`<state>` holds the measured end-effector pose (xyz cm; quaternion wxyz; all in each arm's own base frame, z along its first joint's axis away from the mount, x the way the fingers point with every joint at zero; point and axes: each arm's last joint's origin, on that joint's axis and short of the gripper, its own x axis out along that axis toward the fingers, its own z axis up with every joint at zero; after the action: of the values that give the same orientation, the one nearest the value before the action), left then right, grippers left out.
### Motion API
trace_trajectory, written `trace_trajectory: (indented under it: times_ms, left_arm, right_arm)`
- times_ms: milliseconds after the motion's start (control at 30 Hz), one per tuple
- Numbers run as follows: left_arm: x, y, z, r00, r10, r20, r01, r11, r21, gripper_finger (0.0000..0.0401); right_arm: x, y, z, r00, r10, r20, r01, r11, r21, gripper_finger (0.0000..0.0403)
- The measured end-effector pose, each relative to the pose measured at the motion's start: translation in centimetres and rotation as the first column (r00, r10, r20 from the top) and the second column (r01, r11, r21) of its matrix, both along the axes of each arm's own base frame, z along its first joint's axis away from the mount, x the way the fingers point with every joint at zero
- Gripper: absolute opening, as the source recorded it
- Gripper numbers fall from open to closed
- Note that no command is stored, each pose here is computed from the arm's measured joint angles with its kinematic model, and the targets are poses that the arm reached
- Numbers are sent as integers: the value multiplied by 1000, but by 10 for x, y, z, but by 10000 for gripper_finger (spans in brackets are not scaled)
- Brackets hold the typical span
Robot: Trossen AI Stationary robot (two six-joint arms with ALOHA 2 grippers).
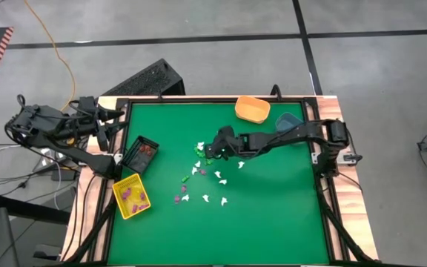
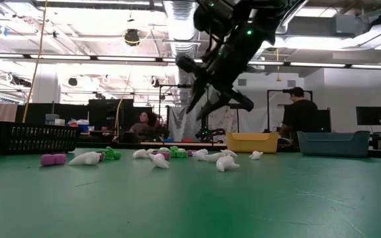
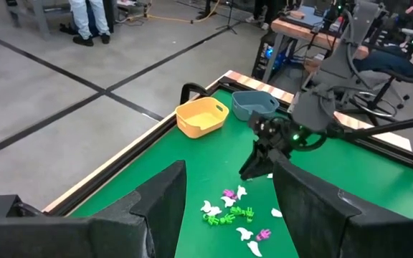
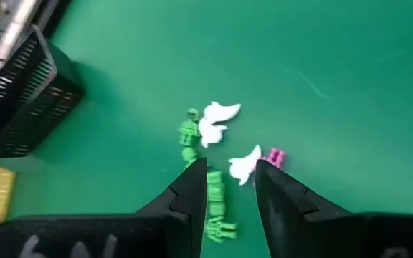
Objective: Sort Halloween decoration
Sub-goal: Put the pink skeleton toy into the yellow bin
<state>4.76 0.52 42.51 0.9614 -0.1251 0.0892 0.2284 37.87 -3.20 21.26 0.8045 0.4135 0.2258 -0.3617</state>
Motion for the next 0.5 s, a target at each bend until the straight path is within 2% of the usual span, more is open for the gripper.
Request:
trace_trajectory:
  times_ms: [400, 500]
  left_arm:
    - [0, 0, 0, 1000, 7, 9, -6, 1000, -27, 199]
    - [0, 0, 0, 1000, 8, 10, -8, 999, -34, 199]
  right_arm:
    - [31, 5, -32, 991, 9, -133, -7, 1000, 17, 122]
    - [34, 5, -37, 979, 7, -203, -4, 1000, 18, 122]
